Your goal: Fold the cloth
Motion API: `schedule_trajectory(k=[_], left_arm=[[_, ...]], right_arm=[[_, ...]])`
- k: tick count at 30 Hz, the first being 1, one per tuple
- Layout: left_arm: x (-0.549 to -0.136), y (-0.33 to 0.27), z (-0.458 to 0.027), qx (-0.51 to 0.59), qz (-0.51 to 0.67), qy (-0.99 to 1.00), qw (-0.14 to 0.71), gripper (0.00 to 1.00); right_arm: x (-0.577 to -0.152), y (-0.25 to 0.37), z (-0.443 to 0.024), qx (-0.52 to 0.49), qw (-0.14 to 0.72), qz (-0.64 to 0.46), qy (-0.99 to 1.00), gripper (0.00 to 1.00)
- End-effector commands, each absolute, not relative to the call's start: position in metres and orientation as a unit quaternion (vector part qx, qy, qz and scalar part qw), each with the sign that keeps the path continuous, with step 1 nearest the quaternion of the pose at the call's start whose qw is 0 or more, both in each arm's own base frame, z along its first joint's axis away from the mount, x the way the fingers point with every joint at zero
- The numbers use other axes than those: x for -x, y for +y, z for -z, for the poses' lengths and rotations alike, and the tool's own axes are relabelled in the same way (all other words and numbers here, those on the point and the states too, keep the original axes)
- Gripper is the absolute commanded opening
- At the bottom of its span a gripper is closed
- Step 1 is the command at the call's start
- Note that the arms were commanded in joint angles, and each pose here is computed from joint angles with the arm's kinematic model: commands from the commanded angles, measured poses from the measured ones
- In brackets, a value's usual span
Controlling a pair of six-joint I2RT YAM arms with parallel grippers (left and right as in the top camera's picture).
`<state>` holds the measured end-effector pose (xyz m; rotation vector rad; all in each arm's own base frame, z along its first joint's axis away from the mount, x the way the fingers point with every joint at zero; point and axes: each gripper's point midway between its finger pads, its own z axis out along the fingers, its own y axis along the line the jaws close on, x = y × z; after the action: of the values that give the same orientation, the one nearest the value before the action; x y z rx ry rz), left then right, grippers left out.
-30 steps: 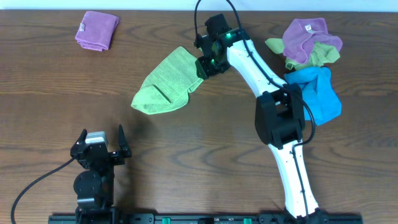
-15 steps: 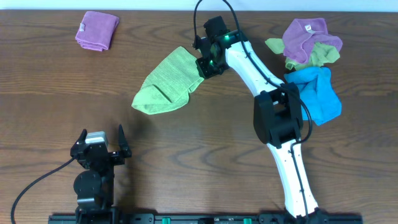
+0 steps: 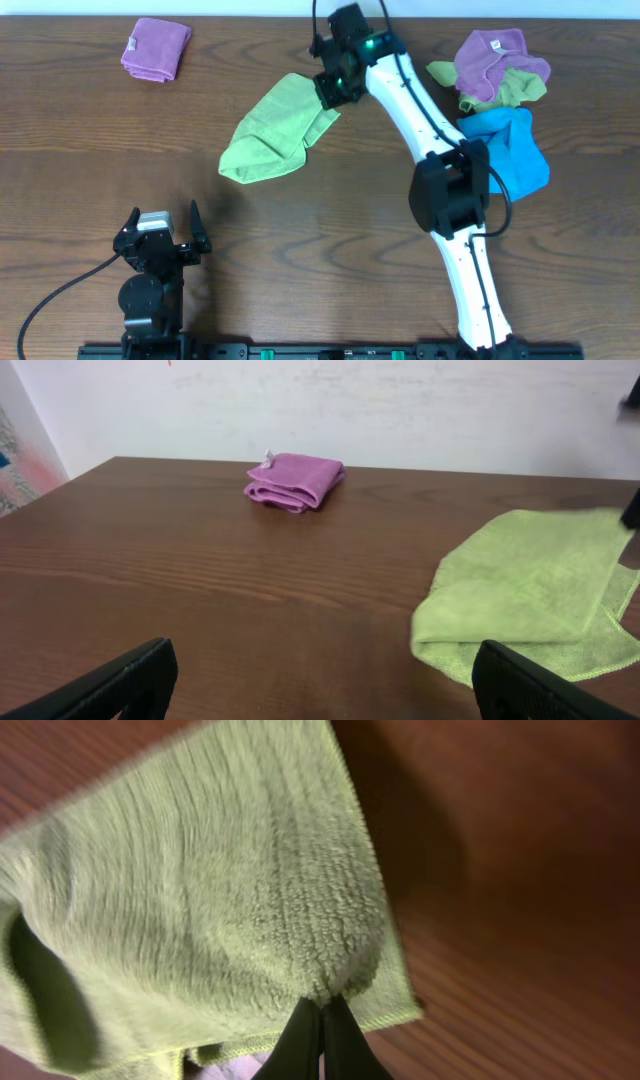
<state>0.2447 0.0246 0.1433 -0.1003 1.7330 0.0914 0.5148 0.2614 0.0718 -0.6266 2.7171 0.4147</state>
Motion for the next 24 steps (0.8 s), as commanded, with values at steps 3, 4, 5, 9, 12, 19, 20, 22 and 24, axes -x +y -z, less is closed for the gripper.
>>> schedule_trajectory(k=[3,4,5,9,12,19,20,22,24], left_arm=[[-0.243,0.029,-0.122,0.046,-0.053,0.779,0.624,0.95],[-0.243,0.029,-0.122,0.046,-0.053,0.779,0.624,0.95],[-0.243,0.028,-0.122,0.045,-0.053,0.779,0.624,0.95],[-0.243,0.028,-0.123,0.046,-0.053,0.778,0.624,0.95],[-0.243,0.029,-0.122,0.046,-0.053,0.778,0.624,0.95],[-0.243,0.029,-0.123,0.046,-0.053,0.778,0.624,0.95],[-0.243,0.029,-0.122,0.046,-0.053,0.778,0.624,0.95],[-0.243,0.029,-0.122,0.046,-0.053,0.778,0.624,0.95],[-0.243,0.029,-0.122,0.046,-0.053,0.778,0.624,0.95]], right_arm=[[-0.533,0.206,-0.179,0.176,0.258,-0.069,0.947,0.01],[-0.531,0.193,-0.193,0.167,0.265,-0.059,0.948,0.01],[-0.528,0.180,-0.208,0.158,0.273,-0.051,0.948,0.01],[-0.511,0.129,-0.261,0.118,0.297,-0.021,0.947,0.01],[-0.490,0.084,-0.295,0.086,0.309,0.024,0.947,0.01],[-0.464,0.098,-0.339,0.120,0.346,-0.019,0.930,0.01],[-0.462,0.114,-0.336,0.137,0.340,-0.040,0.930,0.01],[-0.456,0.147,-0.327,0.169,0.324,-0.086,0.927,0.01],[-0.440,0.193,-0.318,0.220,0.296,-0.154,0.917,0.01]])
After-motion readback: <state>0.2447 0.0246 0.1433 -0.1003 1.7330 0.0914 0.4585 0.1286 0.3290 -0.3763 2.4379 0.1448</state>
